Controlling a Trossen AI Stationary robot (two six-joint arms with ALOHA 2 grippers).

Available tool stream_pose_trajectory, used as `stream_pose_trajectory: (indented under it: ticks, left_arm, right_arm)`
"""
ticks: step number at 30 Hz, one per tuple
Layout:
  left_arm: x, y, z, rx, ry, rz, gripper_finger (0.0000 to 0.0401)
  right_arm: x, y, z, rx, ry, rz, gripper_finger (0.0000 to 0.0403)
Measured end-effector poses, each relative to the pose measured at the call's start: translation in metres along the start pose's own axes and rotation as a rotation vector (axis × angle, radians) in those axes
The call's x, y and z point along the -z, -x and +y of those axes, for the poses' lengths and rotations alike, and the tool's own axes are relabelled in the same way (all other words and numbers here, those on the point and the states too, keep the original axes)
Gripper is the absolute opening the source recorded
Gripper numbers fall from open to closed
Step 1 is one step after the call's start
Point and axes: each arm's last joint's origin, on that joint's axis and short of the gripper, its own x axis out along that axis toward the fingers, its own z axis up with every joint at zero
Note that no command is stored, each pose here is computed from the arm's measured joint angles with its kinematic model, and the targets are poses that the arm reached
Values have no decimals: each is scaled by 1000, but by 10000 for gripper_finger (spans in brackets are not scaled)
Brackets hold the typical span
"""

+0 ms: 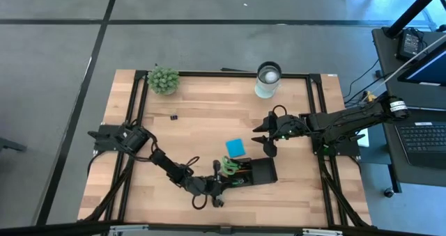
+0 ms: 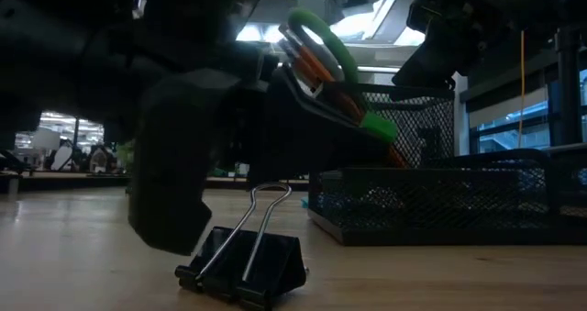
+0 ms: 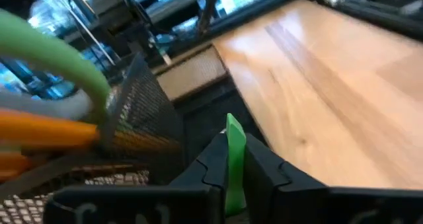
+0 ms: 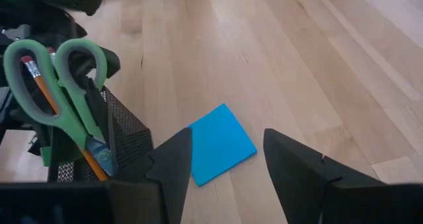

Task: Pick and place office supplies into organizer
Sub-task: Put the eraser into the bottom left slot of the desk organizer

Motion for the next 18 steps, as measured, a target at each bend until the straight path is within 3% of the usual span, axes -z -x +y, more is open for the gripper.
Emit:
stream_pose_trajectory:
  ticks: [18]
  left_arm:
    - [0,1,0,-4,24,3,78]
  right_arm:
    - [0,0,0,-1,1,-2,189]
